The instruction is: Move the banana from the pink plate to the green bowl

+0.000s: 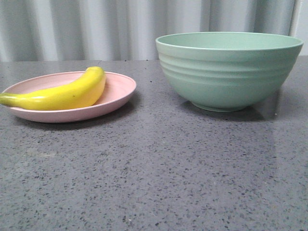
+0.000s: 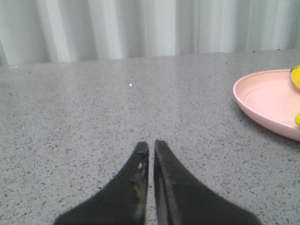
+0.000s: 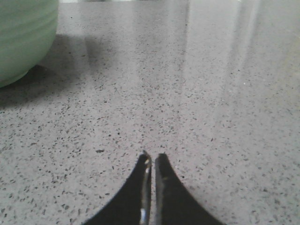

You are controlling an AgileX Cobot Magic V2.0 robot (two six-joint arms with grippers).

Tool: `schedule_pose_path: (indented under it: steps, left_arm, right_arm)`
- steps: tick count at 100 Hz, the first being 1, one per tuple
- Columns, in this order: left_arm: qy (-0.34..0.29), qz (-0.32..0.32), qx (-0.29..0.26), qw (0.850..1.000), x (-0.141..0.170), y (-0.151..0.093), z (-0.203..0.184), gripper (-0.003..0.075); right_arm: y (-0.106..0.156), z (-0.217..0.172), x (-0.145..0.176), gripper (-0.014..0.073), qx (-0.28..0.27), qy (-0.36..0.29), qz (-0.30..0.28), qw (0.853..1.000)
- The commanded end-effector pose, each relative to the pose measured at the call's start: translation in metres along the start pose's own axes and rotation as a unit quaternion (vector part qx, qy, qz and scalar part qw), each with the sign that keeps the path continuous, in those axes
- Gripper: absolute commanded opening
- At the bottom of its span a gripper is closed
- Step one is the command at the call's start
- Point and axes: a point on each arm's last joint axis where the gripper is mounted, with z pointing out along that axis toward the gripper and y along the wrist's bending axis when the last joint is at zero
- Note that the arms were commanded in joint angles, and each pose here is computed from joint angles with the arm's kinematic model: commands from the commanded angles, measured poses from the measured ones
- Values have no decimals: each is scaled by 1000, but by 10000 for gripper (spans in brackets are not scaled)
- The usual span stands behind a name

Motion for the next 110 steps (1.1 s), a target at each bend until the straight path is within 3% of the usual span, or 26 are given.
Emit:
schedule_pose_path:
  steps: [1, 110]
  left_arm:
    - [-54, -4, -2, 999, -2, 0, -1, -18]
    - [-45, -22, 0, 999, -1, 0, -1, -18]
  right_arm:
    - [0, 1, 5, -80, 4, -11, -4, 1000]
    - [0, -3, -21, -79, 3, -154, -1, 988]
